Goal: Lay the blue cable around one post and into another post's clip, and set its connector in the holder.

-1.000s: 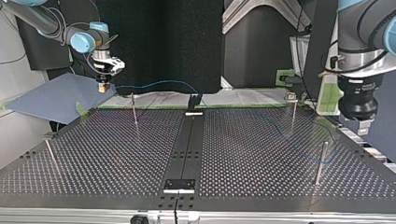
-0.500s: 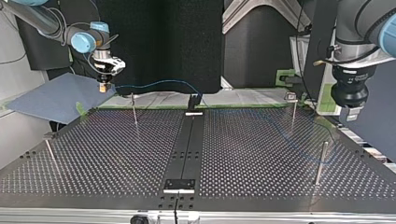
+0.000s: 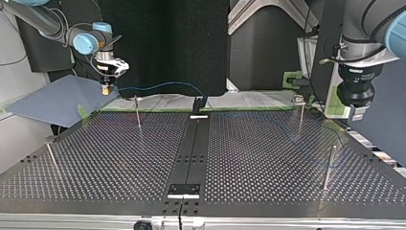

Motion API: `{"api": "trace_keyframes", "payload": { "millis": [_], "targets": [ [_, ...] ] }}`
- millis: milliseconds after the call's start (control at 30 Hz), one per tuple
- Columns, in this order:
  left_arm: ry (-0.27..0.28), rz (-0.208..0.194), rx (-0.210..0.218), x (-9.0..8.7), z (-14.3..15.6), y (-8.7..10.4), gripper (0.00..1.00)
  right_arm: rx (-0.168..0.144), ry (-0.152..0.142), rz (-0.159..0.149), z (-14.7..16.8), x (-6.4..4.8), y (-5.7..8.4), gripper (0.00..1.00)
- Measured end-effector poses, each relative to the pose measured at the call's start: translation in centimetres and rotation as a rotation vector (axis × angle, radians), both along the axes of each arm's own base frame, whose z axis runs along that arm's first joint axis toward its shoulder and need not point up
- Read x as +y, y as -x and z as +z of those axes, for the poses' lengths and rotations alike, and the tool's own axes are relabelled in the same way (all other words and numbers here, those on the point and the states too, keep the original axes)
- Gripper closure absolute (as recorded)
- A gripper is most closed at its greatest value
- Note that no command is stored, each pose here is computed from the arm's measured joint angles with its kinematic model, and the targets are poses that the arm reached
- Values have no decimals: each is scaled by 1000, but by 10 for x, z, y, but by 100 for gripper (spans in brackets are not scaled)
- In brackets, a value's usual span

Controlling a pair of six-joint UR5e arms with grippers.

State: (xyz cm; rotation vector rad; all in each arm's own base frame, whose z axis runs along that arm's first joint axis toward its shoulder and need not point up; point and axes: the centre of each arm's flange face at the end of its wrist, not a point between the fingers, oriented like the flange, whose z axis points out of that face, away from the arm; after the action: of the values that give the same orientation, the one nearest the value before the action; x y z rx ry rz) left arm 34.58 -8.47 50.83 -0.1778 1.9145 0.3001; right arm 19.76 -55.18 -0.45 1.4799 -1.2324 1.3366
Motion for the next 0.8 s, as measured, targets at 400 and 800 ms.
{"api": "trace_keyframes", "payload": {
  "millis": [400, 800],
  "targets": [
    [-3, 25, -2, 2, 0, 1, 1, 1, 0, 1, 0, 0, -1, 97],
    [-2, 26, -1, 1, 0, 1, 1, 1, 1, 2, 1, -1, -1, 97]
  ]
}}
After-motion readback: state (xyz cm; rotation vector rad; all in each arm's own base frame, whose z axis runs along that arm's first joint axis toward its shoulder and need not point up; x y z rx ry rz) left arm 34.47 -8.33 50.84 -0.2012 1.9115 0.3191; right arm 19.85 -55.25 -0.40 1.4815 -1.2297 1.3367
